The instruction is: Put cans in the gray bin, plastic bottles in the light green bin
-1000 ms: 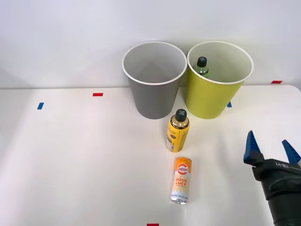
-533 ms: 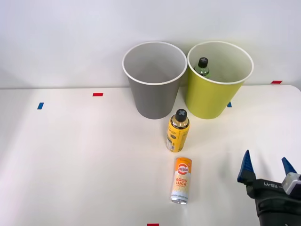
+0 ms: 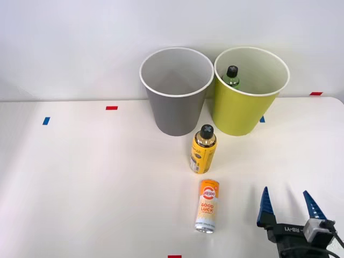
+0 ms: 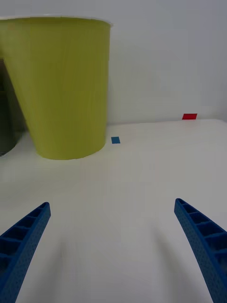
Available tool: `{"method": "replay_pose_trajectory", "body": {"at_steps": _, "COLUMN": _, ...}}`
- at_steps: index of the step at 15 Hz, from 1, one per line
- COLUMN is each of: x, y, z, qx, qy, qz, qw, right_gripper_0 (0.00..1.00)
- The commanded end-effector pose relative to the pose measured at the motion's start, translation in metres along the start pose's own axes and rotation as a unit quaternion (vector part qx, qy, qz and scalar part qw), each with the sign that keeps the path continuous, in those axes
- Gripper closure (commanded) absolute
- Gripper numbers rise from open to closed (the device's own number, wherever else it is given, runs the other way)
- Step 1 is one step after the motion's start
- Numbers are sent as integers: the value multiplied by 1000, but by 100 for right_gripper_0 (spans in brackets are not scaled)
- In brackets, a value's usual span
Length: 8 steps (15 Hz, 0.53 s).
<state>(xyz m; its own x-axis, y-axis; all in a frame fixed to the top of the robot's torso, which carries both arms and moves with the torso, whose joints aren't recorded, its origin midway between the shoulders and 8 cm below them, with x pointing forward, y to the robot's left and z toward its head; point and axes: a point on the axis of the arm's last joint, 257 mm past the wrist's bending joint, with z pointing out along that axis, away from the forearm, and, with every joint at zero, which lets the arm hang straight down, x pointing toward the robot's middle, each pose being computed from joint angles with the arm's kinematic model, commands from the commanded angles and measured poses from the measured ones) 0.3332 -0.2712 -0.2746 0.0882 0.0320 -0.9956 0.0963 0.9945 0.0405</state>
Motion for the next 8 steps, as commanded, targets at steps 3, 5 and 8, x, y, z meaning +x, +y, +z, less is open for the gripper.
{"method": "replay_pose_trajectory", "body": {"at_steps": 3, "x": 0, "y": 5, "z": -23, "qx": -19, "qy": -5, "qz": -1, "qw": 1000, "right_gripper_0": 10}}
{"method": "replay_pose_trajectory", "body": {"at_steps": 5, "x": -5, "y": 6, "z": -35, "qx": -20, "qy": -16, "qz": 9, "qw": 1000, "right_gripper_0": 9}}
{"method": "replay_pose_trajectory", "body": {"at_steps": 8, "x": 1, "y": 19, "z": -52, "qx": -30, "qy": -6, "qz": 19, "qw": 999, "right_gripper_0": 10}}
